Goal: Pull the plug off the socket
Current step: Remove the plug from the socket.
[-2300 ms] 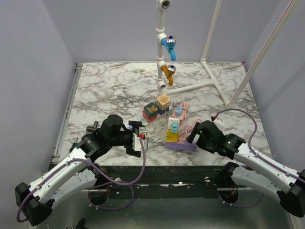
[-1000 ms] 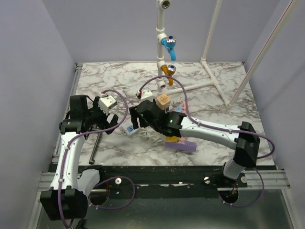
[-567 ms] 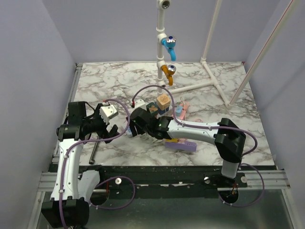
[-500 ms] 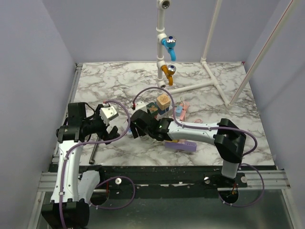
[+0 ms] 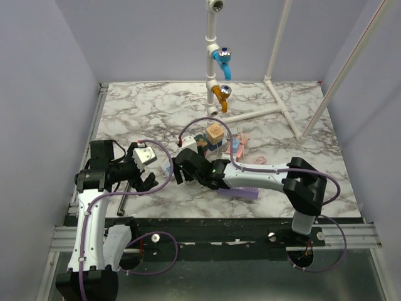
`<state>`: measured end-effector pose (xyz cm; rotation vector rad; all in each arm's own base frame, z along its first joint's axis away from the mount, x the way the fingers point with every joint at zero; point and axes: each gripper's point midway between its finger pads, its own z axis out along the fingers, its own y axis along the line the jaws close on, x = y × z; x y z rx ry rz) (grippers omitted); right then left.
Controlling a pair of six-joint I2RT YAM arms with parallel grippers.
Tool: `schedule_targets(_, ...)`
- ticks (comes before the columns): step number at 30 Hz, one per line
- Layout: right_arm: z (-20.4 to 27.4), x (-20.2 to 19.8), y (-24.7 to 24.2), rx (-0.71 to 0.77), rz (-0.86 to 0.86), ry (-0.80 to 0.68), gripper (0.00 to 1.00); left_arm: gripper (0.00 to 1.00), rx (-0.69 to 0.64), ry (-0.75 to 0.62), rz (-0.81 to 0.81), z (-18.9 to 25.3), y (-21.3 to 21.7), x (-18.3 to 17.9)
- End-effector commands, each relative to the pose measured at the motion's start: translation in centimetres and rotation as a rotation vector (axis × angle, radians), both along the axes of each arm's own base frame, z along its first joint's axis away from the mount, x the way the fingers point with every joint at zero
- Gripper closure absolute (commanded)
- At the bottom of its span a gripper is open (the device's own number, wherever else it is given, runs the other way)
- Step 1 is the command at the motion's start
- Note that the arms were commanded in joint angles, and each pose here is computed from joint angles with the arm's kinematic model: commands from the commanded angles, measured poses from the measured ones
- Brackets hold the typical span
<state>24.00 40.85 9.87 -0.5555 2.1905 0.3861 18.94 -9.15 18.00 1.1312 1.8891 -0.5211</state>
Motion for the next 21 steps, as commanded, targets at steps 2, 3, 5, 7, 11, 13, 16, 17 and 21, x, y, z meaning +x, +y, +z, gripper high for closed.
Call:
schedule_targets(2,-1.0,1.7,1.6,-0.051,-0.004,-0.059,0.19,0.01,-0.026,-0.023,-0.035,0.5,-0.6,-0.4)
schedule_targets(3,-1.3,2.0,1.7,-0.063,-0.007,-0.064,0.19,0.01,-0.024,-0.029,-0.036,0.5,-0.5,-0.4)
schedule_targets(5,-1.8,2.5,1.7,-0.078,-0.013,-0.067,0.21,0.01,-0.021,-0.042,-0.041,0.6,-0.6,-0.4)
schedule_targets(7,-2.3,2.9,1.7,-0.084,-0.016,-0.061,0.22,0.01,-0.022,-0.048,-0.044,0.7,-0.6,-0.5)
schedule_targets(11,-3.6,3.4,1.5,-0.102,-0.024,-0.048,0.25,0.01,-0.033,-0.050,-0.057,0.8,-0.8,-0.8)
schedule_targets(13,-4.1,3.6,1.3,-0.107,-0.028,-0.046,0.29,0.01,-0.035,-0.044,-0.064,0.5,-0.9,-0.9)
schedule_targets(16,-4.2,3.6,1.5,-0.092,-0.020,-0.045,0.45,0.01,-0.027,-0.041,-0.076,-0.1,-0.9,-0.9)
schedule_targets(17,-4.2,3.6,1.5,-0.089,-0.019,-0.046,0.56,0.01,-0.027,-0.039,-0.077,-0.3,-0.9,-0.9)
schedule_targets(21,-4.0,3.5,1.8,-0.068,-0.015,-0.043,0.71,0.01,-0.037,-0.028,-0.088,-0.8,-1.1,-0.8)
